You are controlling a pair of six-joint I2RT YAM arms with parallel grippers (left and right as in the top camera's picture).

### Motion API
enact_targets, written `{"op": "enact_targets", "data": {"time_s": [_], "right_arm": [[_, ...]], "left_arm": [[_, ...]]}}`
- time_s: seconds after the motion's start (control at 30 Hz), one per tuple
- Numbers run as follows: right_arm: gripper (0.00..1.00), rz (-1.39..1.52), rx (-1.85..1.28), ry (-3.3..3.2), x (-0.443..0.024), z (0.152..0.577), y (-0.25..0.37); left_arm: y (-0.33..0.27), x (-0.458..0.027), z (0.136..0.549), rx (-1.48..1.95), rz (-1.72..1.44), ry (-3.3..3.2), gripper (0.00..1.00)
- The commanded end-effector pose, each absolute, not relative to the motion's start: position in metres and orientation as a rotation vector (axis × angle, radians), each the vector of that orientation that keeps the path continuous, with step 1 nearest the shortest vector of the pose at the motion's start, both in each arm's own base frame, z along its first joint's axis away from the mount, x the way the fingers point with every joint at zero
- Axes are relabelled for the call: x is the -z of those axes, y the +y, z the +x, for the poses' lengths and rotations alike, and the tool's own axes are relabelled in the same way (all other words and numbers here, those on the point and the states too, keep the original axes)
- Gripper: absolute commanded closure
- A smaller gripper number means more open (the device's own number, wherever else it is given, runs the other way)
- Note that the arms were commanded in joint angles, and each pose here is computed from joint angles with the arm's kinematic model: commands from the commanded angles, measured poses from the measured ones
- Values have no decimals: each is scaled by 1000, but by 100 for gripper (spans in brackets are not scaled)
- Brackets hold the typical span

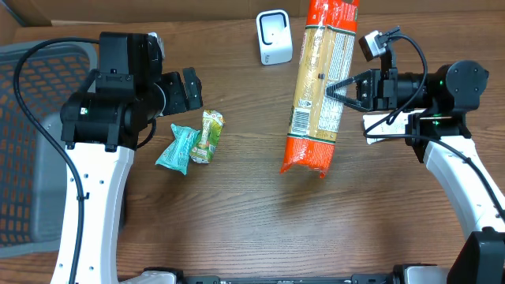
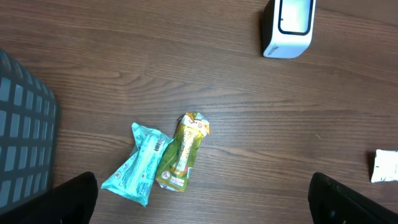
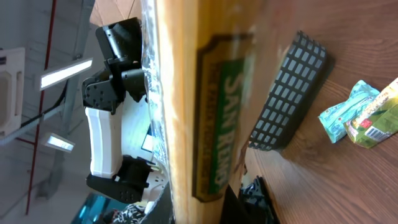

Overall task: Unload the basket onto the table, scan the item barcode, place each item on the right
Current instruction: 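Lift the spaghetti pack up toward the white scanner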

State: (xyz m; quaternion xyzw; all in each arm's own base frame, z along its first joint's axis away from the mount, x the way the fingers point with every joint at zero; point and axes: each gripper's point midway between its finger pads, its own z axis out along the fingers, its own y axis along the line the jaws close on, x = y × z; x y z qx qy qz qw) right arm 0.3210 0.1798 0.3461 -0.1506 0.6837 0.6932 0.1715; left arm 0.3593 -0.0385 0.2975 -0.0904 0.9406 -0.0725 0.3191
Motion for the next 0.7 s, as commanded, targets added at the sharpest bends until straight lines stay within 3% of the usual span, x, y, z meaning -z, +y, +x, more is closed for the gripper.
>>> {"op": "enact_targets", "data": {"time_s": [0.0, 0.13, 0.3, 0.37, 0.5, 0.67], "right_arm": [[96, -453, -1933, 1890, -355, 324, 189], [96, -299, -1909, 1970, -318, 344, 203], [96, 59, -1536, 2261, -228, 371, 194], [96, 91, -1404, 2328, -214, 373, 186], [96, 81, -1093, 2404, -223, 386, 163], [96, 4, -497, 2359, -279, 411, 125]], "left_arm": [[-40, -300, 360, 197, -218, 2469, 1], [-40, -300, 360, 197, -218, 2469, 1], [-40, -300, 360, 197, -218, 2469, 0], [-40, -300, 360, 197, -218, 2469, 0], [-40, -300, 360, 197, -218, 2469, 0], [-40, -300, 360, 197, -218, 2469, 1]]}}
